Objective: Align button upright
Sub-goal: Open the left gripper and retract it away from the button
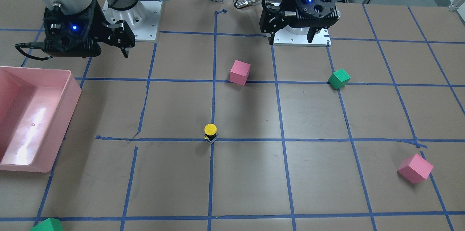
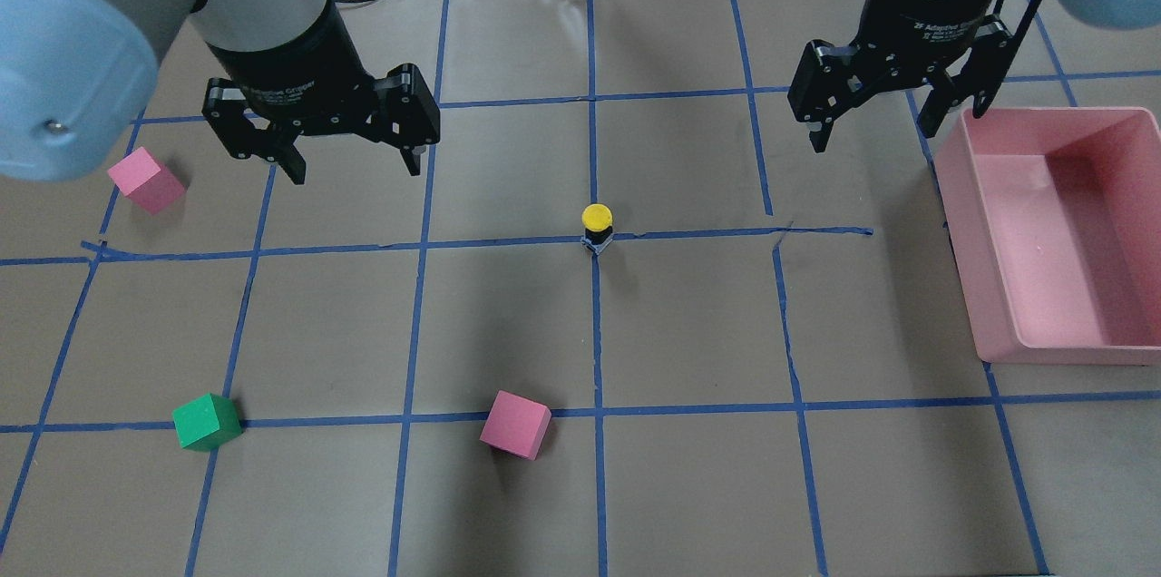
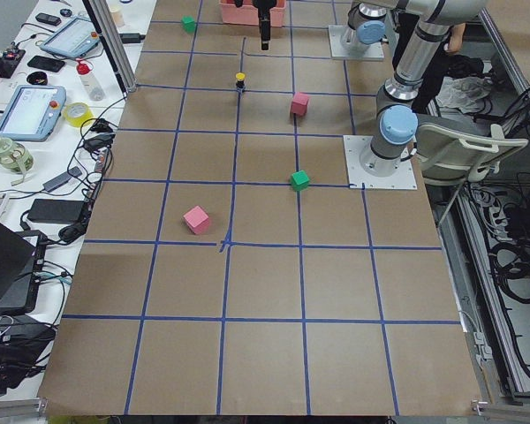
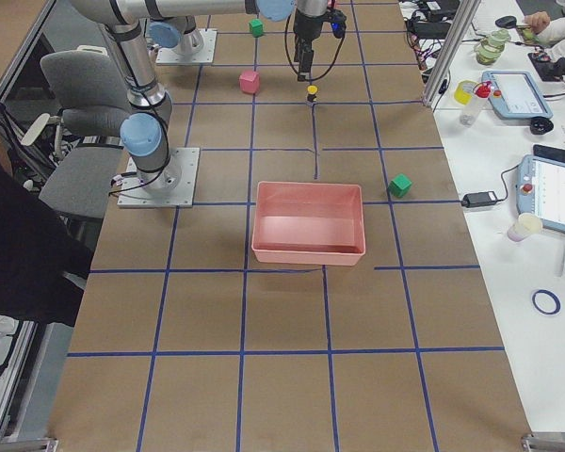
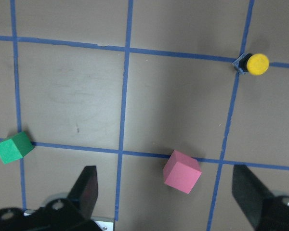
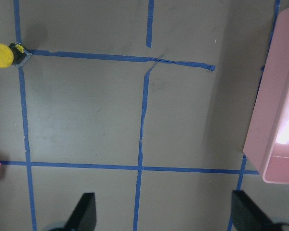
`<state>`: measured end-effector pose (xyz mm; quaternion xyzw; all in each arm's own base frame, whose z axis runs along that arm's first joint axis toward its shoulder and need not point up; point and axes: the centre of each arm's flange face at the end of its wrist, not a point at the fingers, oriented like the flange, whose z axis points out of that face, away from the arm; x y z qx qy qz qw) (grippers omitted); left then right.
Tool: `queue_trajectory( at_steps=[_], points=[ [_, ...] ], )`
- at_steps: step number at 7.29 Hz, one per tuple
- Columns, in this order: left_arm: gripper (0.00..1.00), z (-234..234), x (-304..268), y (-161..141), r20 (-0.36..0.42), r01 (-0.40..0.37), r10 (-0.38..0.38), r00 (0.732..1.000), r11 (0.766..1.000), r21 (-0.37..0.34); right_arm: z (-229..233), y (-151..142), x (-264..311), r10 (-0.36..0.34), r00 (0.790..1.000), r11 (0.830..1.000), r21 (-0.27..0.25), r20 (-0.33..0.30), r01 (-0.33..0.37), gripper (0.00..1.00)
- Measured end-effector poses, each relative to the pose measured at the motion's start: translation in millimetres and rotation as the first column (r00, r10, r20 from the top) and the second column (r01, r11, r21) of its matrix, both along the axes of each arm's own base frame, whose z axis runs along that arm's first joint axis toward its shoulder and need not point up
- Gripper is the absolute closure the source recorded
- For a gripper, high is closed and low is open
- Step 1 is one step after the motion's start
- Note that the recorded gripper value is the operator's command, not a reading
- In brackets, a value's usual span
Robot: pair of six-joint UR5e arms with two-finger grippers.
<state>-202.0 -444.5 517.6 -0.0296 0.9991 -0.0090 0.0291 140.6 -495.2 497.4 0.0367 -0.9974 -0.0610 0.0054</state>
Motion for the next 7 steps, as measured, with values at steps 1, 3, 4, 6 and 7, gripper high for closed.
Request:
queue_trajectory(
  at_steps=[1, 3, 4, 6, 7],
  points=[
    [0.03, -3.1, 1.7, -0.7, -0.002, 0.028, -0.028, 1.000, 0.998, -0.049, 3.9, -1.1, 5.5, -0.006, 0.998, 1.000, -0.012, 0.057, 0.006, 0.00],
    [0.00, -2.2, 14.9, -18.2, -0.012, 0.044, -0.047, 0.999, 0.986, -0.160, 7.6, -3.9, 8.8, -0.008, 0.996, 0.999, -0.036, 0.093, 0.011, 0.00],
    [0.00, 0.4, 24.3, -25.1, -0.015, 0.032, -0.036, 0.999, 0.983, -0.182, 7.7, -4.3, 8.8, -0.008, 0.995, 0.999, -0.039, 0.095, 0.012, 0.00],
    [0.00, 1.9, 31.0, -29.7, -0.043, 0.022, -0.030, 0.999, 0.981, -0.191, 7.2, -4.3, 8.6, -0.009, 0.996, 0.999, -0.038, 0.094, 0.013, 0.00],
    [0.00, 2.1, 34.2, -31.0, -0.051, 0.015, -0.025, 0.998, 0.981, -0.191, 7.2, -4.2, 8.7, -0.009, 0.996, 0.999, -0.038, 0.094, 0.013, 0.00]
  ],
)
